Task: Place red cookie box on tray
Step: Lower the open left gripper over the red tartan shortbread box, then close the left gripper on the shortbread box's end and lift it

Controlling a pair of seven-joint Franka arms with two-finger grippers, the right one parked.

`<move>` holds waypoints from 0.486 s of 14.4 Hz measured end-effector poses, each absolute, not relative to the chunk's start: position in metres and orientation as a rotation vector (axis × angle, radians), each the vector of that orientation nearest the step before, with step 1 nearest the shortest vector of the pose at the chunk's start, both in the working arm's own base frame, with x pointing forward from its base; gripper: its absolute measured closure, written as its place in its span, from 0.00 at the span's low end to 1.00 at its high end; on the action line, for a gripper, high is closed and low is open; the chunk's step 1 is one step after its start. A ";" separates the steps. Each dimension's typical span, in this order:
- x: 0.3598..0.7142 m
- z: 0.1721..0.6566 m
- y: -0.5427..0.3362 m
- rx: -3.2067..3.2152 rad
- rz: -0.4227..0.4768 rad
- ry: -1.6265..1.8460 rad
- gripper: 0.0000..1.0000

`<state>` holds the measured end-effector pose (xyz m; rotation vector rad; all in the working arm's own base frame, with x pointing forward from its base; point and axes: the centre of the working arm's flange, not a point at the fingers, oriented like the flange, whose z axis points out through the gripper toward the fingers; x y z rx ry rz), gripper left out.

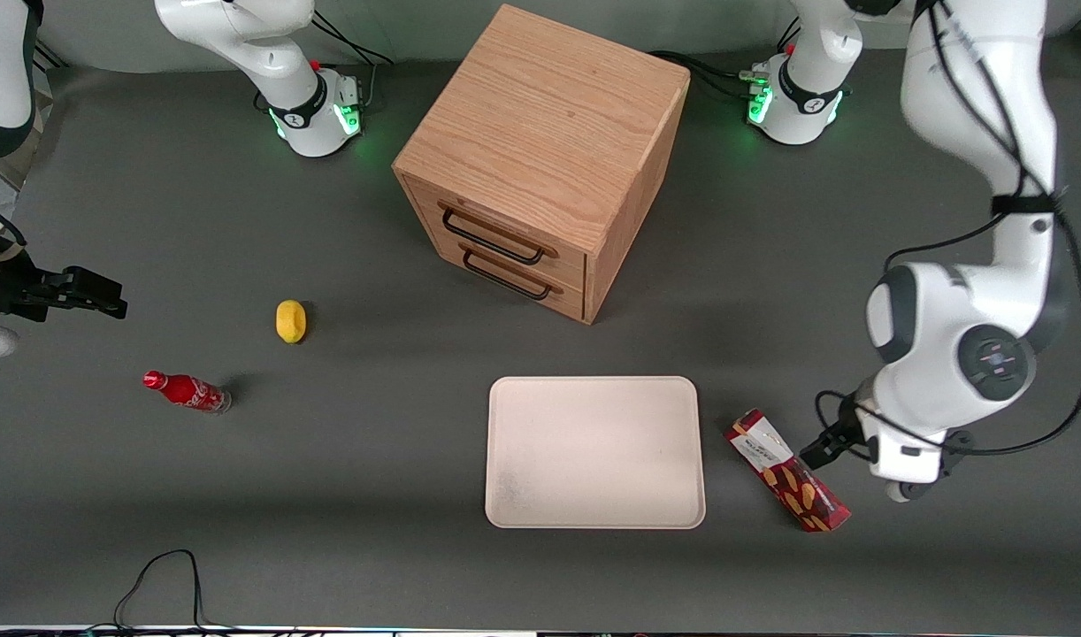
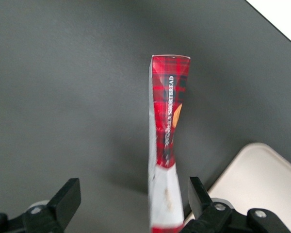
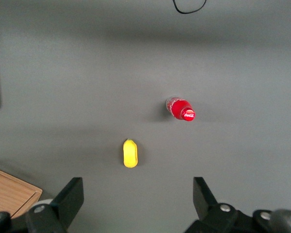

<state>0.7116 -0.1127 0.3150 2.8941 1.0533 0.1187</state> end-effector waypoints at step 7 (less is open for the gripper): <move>0.719 0.251 -0.126 2.828 0.185 1.203 0.27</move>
